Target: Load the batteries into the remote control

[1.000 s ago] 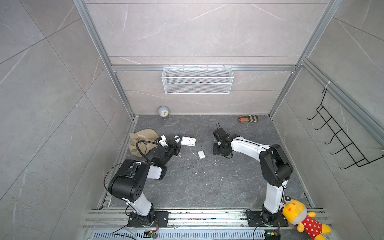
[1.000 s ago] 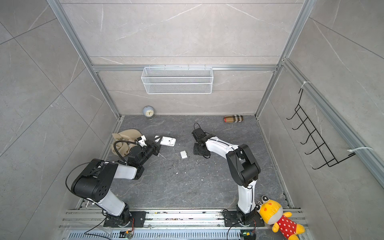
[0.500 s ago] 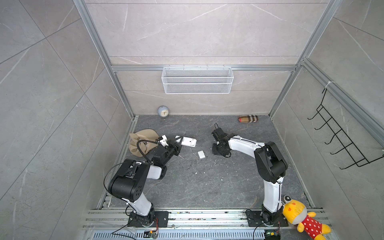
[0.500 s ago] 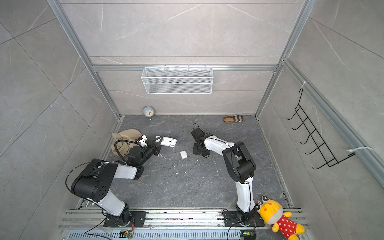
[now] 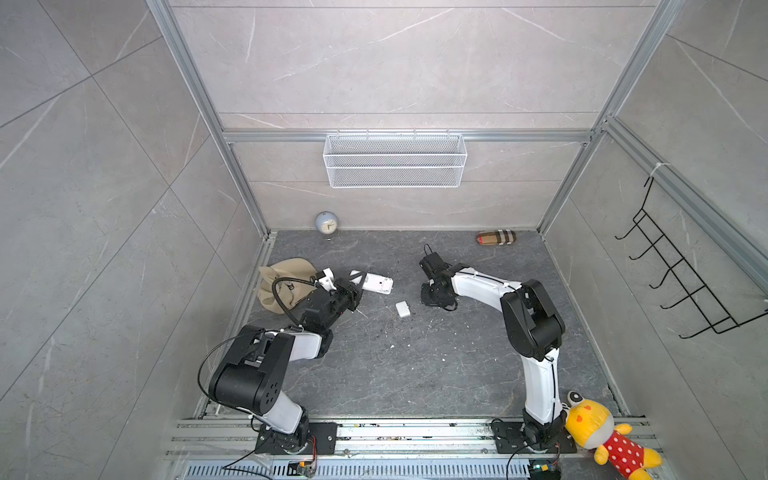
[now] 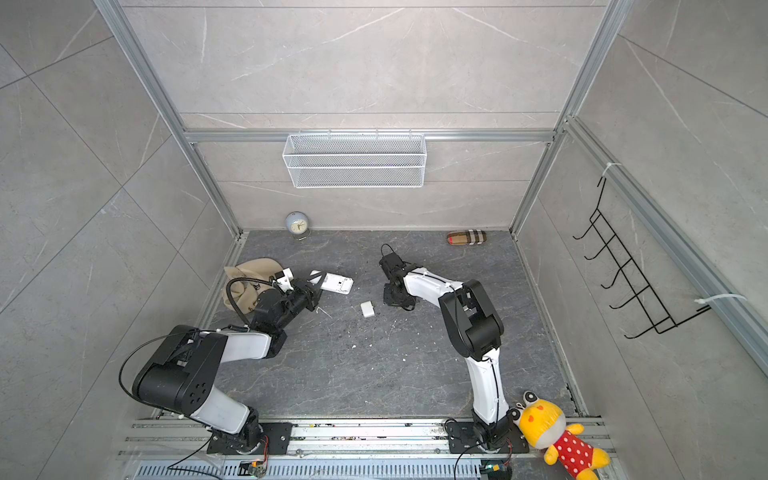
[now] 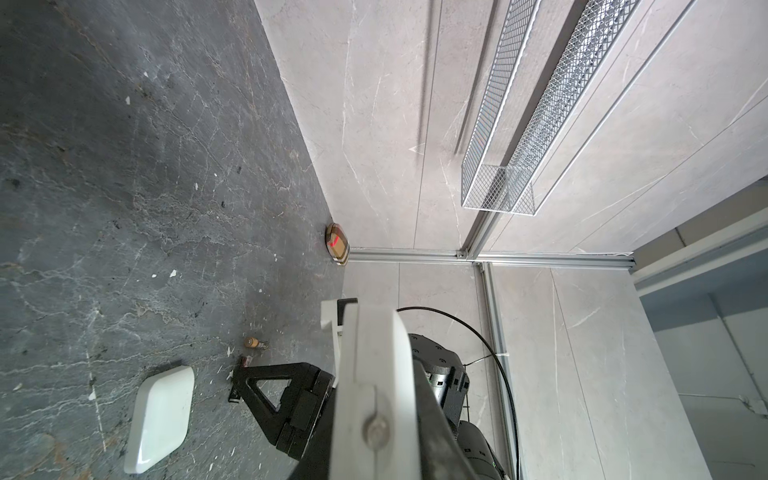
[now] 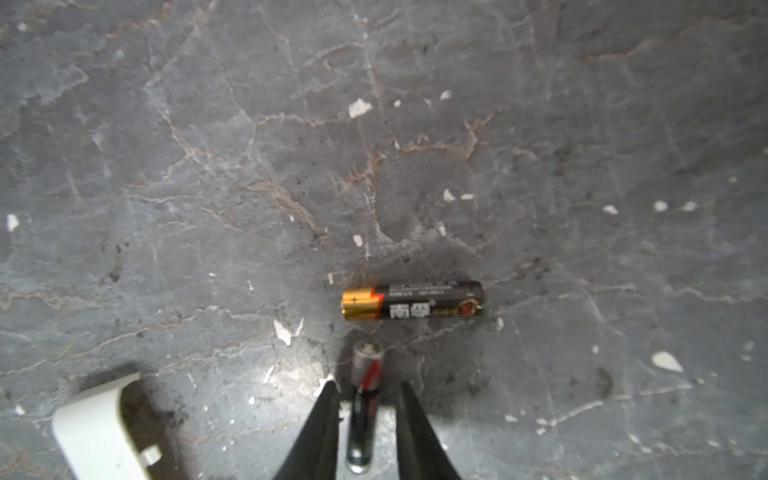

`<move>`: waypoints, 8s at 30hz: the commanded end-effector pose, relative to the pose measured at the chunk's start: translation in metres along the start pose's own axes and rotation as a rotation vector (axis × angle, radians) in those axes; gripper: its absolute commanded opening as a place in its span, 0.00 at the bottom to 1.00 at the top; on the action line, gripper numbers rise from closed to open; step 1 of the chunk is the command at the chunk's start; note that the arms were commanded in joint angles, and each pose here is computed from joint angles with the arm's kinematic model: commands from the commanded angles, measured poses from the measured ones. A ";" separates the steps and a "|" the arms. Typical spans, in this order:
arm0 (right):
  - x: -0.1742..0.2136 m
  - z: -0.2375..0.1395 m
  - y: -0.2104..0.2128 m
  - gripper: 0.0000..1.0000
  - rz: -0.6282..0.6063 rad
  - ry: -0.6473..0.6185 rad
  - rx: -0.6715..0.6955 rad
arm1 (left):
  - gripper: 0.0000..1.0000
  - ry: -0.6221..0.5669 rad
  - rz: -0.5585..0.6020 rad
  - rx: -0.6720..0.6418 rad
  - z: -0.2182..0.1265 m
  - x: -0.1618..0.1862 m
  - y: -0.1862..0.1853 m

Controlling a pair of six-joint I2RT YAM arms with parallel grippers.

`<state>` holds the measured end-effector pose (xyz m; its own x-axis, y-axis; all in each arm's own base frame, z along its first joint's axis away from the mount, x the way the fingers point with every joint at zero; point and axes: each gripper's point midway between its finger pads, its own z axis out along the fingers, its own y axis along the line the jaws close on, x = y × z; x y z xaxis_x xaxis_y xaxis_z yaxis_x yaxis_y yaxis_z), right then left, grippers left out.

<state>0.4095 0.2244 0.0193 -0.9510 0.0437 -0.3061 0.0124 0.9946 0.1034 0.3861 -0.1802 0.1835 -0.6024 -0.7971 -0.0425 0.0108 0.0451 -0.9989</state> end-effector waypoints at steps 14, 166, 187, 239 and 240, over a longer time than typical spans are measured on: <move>0.011 0.003 -0.010 0.06 0.010 0.028 0.031 | 0.05 0.015 0.044 0.107 0.006 0.002 -0.032; -0.061 -0.181 0.121 0.98 0.959 -0.270 -0.992 | 0.00 -0.177 0.034 0.235 0.031 0.000 -0.058; -0.040 -0.155 0.148 0.74 1.188 -0.132 -1.075 | 0.00 -0.175 0.064 0.226 0.029 0.003 -0.055; -0.054 -0.158 0.149 0.48 1.196 -0.164 -1.119 | 0.00 -0.182 0.086 0.254 0.022 0.003 -0.069; -0.053 -0.158 0.149 0.48 1.194 -0.163 -1.117 | 0.00 -0.182 0.082 0.253 0.022 0.004 -0.068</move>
<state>0.4102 0.3576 0.1974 -0.5324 0.7602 0.3723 0.3953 -0.1657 0.9035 0.4077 -0.2038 0.2074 -0.4647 -0.8817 -0.0811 0.1345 0.0202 -0.9907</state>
